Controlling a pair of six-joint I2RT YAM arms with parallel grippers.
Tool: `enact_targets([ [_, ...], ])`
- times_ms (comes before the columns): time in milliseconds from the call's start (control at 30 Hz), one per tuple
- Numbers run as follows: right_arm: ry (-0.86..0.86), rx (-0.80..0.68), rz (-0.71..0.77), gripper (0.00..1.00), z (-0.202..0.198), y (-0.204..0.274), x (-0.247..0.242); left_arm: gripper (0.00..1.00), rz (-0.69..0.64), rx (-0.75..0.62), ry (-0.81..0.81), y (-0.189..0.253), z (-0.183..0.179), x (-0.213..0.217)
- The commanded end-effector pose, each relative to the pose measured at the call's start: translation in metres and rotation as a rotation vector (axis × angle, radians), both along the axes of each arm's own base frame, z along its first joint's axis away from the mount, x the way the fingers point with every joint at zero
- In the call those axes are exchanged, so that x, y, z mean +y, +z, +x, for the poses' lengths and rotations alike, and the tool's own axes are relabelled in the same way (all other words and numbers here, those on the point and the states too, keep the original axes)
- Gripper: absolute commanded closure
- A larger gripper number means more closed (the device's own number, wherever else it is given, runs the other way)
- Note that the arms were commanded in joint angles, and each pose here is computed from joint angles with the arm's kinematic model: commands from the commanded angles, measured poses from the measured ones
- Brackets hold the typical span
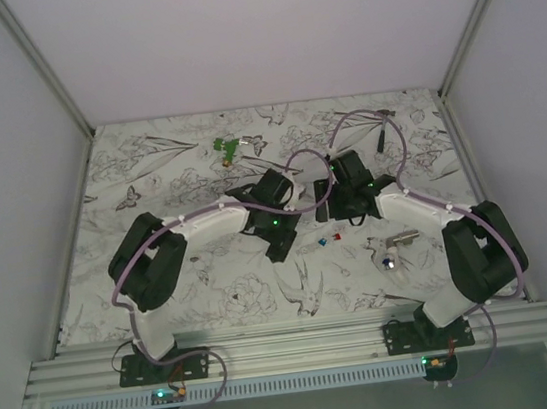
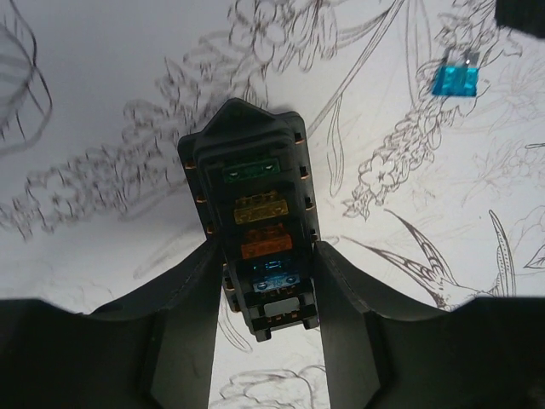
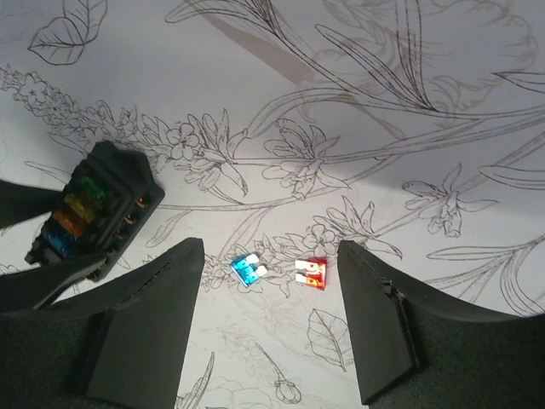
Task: Snap on the fuse box
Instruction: Move the fuse box base at the center of the board.
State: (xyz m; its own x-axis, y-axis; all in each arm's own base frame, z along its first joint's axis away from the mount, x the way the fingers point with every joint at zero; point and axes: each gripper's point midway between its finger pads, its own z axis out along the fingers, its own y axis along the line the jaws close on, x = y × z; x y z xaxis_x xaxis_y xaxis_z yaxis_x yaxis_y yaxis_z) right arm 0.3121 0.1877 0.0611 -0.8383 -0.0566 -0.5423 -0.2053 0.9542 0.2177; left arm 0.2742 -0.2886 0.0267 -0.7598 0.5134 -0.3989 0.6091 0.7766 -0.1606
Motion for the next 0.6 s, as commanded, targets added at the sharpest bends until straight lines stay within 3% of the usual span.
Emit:
enact_targets([
  [0,0.016,0.014,-0.059,0.3,-0.011,-0.002,-0.009,0.62,-0.022,-0.024,-0.231,-0.012,0.012,-0.012],
  [67,0.012,0.02,-0.08,0.3,-0.013,-0.003,-0.013,0.6,-0.043,-0.037,-0.294,-0.013,0.019,-0.015],
  [233,0.004,0.045,-0.112,0.29,-0.014,-0.01,-0.017,0.41,-0.091,-0.091,-0.391,-0.005,0.037,-0.016],
  [567,0.086,0.076,-0.214,0.27,-0.022,-0.021,-0.001,0.25,-0.066,-0.17,-0.306,0.013,0.043,0.004],
])
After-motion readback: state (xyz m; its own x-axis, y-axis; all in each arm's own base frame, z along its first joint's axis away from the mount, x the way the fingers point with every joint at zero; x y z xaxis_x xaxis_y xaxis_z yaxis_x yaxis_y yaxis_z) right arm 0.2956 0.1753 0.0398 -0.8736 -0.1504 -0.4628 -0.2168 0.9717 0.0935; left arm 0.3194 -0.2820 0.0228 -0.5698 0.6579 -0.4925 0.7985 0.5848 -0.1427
